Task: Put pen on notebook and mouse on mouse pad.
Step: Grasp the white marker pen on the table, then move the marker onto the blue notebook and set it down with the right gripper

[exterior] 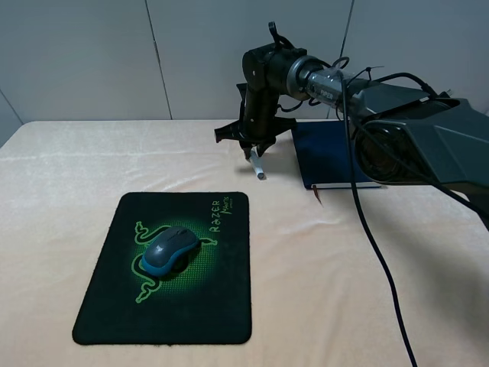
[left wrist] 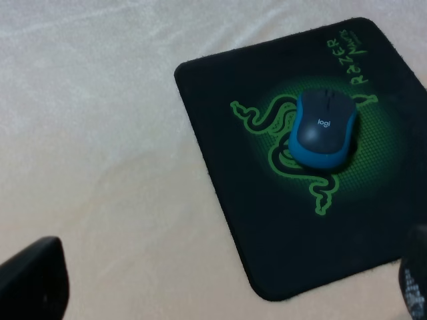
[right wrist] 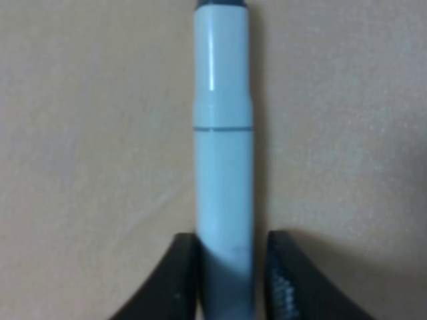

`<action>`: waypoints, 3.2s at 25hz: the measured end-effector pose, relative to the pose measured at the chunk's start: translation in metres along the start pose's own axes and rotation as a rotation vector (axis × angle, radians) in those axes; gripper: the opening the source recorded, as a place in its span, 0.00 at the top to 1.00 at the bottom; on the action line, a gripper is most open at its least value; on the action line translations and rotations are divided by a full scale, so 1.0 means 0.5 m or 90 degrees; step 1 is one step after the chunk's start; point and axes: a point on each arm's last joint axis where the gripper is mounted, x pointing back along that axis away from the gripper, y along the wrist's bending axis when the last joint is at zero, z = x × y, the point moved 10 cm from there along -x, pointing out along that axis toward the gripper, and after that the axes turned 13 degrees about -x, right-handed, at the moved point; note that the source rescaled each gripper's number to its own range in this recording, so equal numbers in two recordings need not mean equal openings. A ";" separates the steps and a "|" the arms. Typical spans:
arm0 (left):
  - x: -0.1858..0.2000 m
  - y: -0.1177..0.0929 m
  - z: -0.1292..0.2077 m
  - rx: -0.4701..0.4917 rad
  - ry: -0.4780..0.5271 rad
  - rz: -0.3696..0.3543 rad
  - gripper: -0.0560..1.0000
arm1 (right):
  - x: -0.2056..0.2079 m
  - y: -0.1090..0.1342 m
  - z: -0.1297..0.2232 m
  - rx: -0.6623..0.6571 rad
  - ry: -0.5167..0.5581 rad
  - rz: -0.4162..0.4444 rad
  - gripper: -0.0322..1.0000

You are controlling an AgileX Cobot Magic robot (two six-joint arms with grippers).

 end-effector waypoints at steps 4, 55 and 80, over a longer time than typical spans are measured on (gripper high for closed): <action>0.000 0.000 0.000 0.000 0.000 0.000 0.00 | 0.000 0.000 0.000 0.000 0.000 0.000 0.97; 0.000 0.000 0.000 0.000 0.000 0.000 0.00 | 0.239 -0.189 -0.035 -0.019 0.014 0.079 0.97; 0.000 0.000 0.000 0.000 0.000 0.000 0.00 | 0.123 -0.338 -0.016 -0.078 -0.001 0.076 0.97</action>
